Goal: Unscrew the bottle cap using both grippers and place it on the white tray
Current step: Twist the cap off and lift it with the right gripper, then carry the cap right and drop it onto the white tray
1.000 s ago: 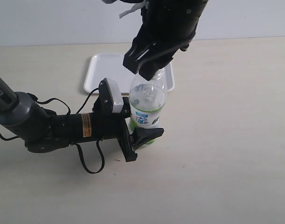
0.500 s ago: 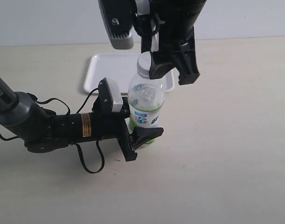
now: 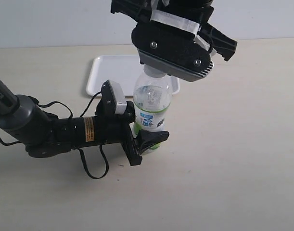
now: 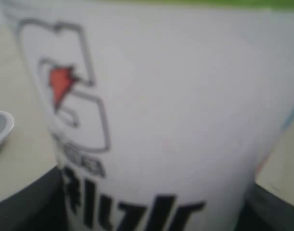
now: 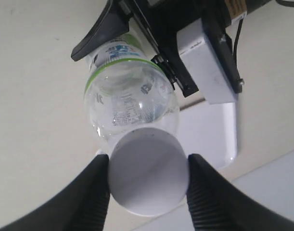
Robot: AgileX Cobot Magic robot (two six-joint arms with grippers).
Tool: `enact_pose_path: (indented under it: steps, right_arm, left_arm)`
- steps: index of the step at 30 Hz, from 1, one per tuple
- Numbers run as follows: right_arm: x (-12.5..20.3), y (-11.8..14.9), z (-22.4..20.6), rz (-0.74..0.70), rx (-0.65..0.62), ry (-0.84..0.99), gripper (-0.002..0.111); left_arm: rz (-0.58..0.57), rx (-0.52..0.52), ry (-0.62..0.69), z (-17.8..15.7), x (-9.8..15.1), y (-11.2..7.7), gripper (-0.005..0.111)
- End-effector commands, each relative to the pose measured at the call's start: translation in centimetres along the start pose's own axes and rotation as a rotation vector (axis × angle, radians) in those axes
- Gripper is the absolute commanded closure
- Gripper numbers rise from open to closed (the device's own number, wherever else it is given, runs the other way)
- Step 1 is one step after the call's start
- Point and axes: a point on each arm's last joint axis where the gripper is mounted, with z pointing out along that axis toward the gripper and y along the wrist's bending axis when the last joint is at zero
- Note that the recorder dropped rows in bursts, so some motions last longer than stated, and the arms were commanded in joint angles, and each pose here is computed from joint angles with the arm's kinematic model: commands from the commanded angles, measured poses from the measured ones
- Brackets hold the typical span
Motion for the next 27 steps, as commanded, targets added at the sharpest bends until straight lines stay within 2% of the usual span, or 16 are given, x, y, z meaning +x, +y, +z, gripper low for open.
enact_pose_path:
  steps: [1,6,10,14,18,20,22,25,27]
  right_arm:
    - [0.3,-0.2,-0.2,-0.044,0.018,0.047,0.108]
    - [-0.1,0.3,-2.3,-0.023,0.048,0.047,0.108]
    - [-1.2,1.2,-6.3,0.099,0.145,0.017,0.108]
    - [-1.9,2.3,-10.6,0.357,0.283,0.015,0.108]
    - [-2.0,4.2,-14.0,0.733,0.373,0.055,0.108]
    - [-1.8,5.2,-15.0,0.955,0.394,0.081,0.108]
    - [-1.6,5.8,-15.3,1.117,0.392,0.113,0.108]
    - [-1.1,6.2,-14.7,1.281,0.388,0.158,0.108]
    - [-0.6,6.4,-13.5,1.327,0.368,0.159,0.108]
  left_arm:
    - [-0.003,0.000,-0.051,0.1,-0.8,0.1,0.106]
    - [0.000,-0.020,-0.055,0.1,-0.9,0.2,0.106]
    - [0.026,-0.025,-0.055,0.1,-0.9,0.3,0.106]
    - [0.046,-0.026,-0.055,0.1,-0.9,0.3,0.106]
    - [0.046,-0.027,-0.055,0.1,-0.9,0.3,0.106]
    - [0.046,-0.027,-0.055,0.1,-0.9,0.3,0.106]
    - [0.046,-0.027,-0.055,0.1,-0.9,0.3,0.106]
    - [0.046,-0.027,-0.055,0.1,-0.9,0.3,0.106]
    - [0.045,-0.030,-0.056,0.1,-0.9,0.3,0.106]
